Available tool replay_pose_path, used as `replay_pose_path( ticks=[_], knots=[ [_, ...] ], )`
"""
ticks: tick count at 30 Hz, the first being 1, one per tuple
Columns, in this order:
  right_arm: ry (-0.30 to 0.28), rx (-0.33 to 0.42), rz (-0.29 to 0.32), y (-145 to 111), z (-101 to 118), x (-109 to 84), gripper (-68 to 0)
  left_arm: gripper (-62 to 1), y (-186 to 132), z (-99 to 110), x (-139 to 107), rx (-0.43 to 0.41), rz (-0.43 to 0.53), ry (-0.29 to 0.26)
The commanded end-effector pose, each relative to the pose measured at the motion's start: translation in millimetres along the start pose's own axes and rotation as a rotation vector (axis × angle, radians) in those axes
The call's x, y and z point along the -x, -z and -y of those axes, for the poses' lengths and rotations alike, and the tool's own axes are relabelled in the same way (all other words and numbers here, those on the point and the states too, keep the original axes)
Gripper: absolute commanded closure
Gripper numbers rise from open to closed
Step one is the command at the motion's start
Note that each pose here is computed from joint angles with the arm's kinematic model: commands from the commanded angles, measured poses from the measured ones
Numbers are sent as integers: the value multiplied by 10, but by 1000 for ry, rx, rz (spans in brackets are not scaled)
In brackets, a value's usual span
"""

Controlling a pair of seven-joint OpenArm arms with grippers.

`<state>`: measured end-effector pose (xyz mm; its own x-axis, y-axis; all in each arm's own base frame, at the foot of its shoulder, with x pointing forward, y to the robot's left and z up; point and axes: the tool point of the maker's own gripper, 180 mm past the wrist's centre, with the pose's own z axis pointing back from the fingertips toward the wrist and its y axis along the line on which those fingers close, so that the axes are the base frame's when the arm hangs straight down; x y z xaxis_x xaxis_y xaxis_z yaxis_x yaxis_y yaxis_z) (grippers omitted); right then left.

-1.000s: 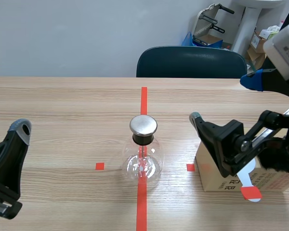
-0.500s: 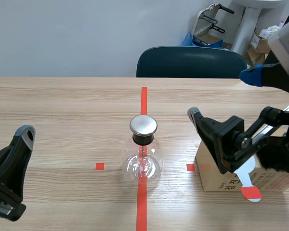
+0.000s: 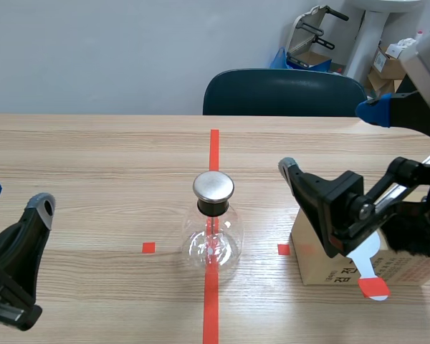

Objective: Do the electroscope experiment

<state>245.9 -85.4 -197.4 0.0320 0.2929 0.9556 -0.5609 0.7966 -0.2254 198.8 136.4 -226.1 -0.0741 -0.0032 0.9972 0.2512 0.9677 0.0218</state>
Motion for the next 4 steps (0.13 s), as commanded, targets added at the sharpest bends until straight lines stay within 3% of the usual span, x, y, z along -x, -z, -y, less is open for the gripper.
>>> replay_pose_path(
  ticks=[1,4],
  knots=[
    [-1,4,25,-1,13,-68,-679,-376,11,19,-76,-6,30,-7],
    [-1,4,25,-1,13,-68,-679,-377,11,4,-77,-14,30,-1]
  ],
)
